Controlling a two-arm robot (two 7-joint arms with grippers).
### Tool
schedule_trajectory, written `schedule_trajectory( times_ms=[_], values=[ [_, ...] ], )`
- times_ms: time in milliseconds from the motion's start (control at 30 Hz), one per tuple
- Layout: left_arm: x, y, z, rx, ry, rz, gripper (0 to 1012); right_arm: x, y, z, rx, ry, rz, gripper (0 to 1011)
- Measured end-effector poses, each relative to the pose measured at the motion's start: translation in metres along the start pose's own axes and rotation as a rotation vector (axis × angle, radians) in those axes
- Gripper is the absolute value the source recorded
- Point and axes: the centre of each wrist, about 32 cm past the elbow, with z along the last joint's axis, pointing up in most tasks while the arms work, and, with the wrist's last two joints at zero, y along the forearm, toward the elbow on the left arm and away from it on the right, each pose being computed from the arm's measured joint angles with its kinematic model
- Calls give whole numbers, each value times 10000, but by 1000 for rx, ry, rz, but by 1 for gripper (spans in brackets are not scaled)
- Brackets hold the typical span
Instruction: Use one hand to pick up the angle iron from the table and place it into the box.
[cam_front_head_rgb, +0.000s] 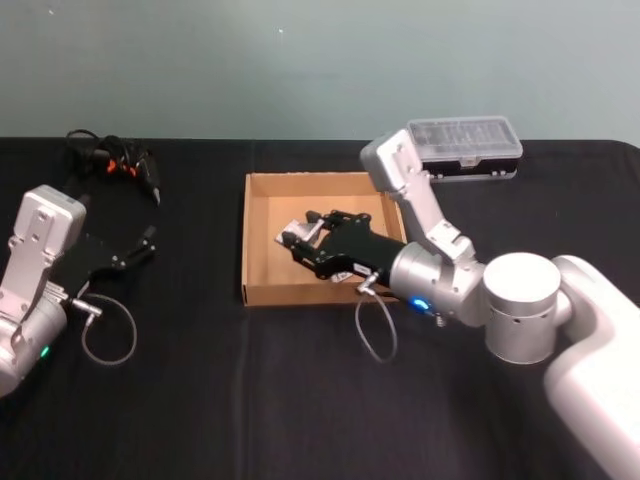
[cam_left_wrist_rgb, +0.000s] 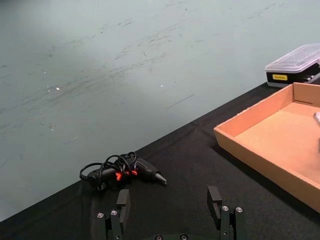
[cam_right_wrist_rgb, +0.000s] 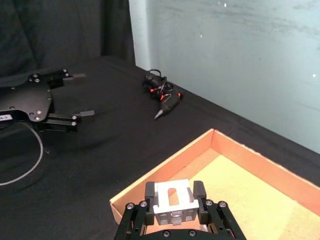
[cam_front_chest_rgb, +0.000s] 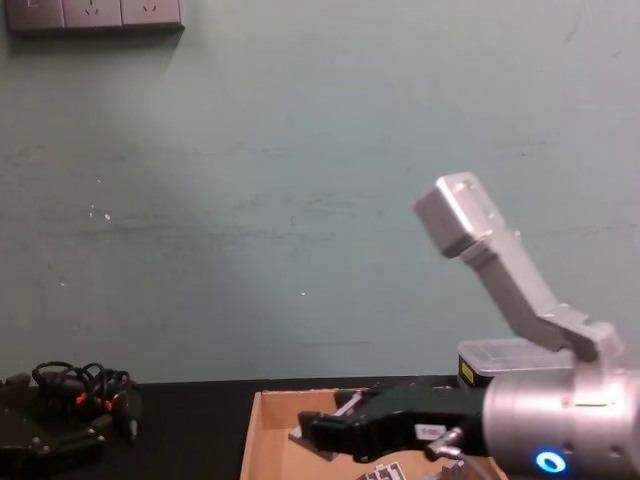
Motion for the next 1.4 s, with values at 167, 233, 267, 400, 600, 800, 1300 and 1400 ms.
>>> schedule_trajectory(
  times_ms=[167, 233, 267, 400, 600, 800, 1300, 1400],
  values=[
    [0, 0, 0, 0, 0, 0, 1011, -46, 143, -13, -21, 6, -4, 461],
    [0, 0, 0, 0, 0, 0, 1011, -66, 196, -28, -33, 5, -6, 461],
    [0, 0, 0, 0, 0, 0, 1011, -73, 212, -34, -37, 5, -7, 461],
    [0, 0, 0, 0, 0, 0, 1011, -94, 269, -61, -53, 5, -12, 461],
    [0, 0, 0, 0, 0, 0, 1011, -90, 312, -120, -69, 19, -22, 461],
    [0, 0, 0, 0, 0, 0, 1011, -88, 331, -151, -79, 24, -24, 461],
    [0, 0, 0, 0, 0, 0, 1011, -98, 348, -170, -101, 23, -27, 656],
    [0, 0, 0, 0, 0, 0, 1011, -102, 349, -177, -102, 25, -28, 750]
  ],
)
